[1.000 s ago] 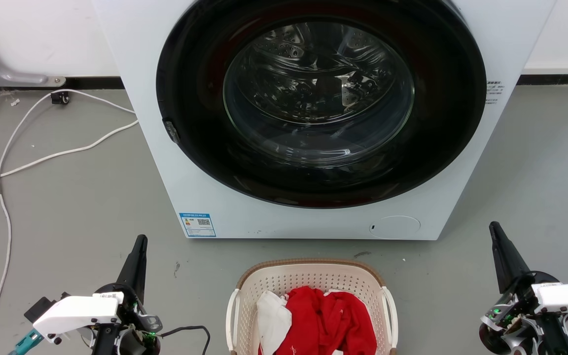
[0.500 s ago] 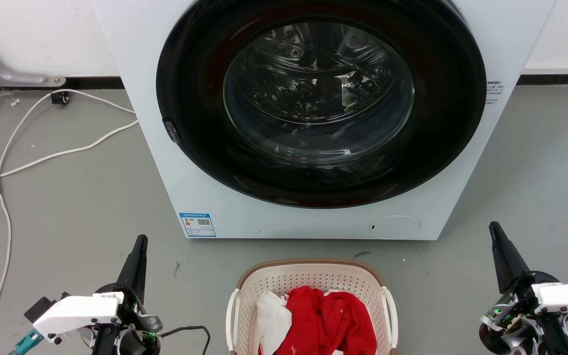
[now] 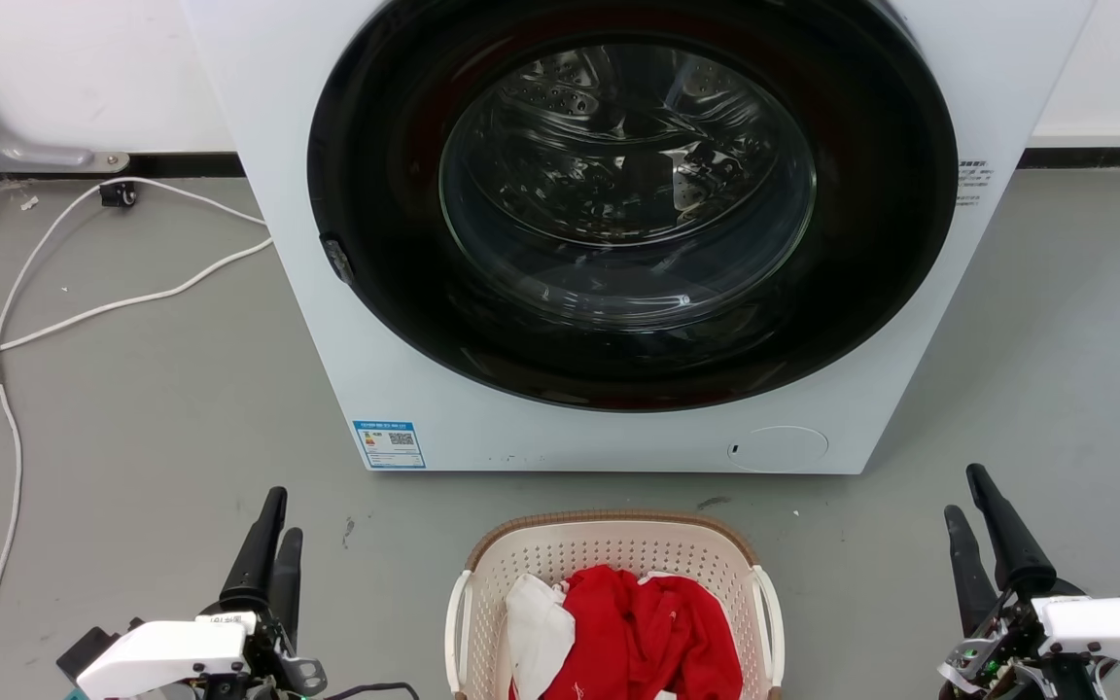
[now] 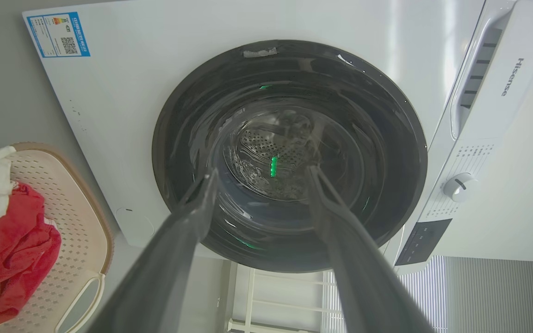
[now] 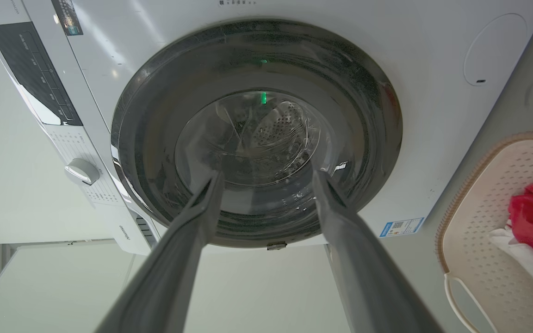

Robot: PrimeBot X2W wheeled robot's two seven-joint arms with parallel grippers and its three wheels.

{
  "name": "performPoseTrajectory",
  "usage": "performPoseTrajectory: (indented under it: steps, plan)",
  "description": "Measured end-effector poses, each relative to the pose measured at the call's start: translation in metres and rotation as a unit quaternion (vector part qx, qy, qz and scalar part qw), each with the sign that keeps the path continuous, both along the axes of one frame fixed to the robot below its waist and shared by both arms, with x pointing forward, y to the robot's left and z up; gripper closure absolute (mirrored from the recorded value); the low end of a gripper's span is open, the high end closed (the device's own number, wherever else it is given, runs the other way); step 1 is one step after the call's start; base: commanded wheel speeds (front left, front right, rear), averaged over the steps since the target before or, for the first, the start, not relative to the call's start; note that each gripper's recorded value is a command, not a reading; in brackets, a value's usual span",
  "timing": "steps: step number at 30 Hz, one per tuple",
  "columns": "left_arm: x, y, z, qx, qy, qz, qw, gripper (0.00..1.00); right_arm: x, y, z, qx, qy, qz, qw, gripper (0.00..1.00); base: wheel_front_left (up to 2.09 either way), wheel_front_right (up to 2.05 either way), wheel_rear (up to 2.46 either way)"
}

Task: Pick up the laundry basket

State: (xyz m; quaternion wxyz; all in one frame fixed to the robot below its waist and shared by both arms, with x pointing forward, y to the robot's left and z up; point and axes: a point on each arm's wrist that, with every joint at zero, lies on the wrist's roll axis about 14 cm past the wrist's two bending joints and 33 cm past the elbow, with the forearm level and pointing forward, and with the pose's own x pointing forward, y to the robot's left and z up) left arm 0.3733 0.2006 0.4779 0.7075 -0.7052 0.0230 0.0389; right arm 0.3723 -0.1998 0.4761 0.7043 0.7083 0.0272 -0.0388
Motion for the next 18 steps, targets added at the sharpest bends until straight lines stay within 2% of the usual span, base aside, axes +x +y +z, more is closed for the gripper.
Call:
performPoseTrajectory:
  steps: [11,18]
  plan:
    - [-0.003,0.01,0.006,0.037,-0.008,0.025,0.999,0.0,-0.002,-0.005,0.004,-0.027,-0.005,-0.019,0.999,0.0,0.0,0.0,0.0]
    - [-0.006,0.024,0.005,0.083,-0.001,0.046,0.995,0.0,-0.002,-0.01,0.008,-0.076,-0.008,-0.027,0.997,0.0,0.0,0.0,0.0]
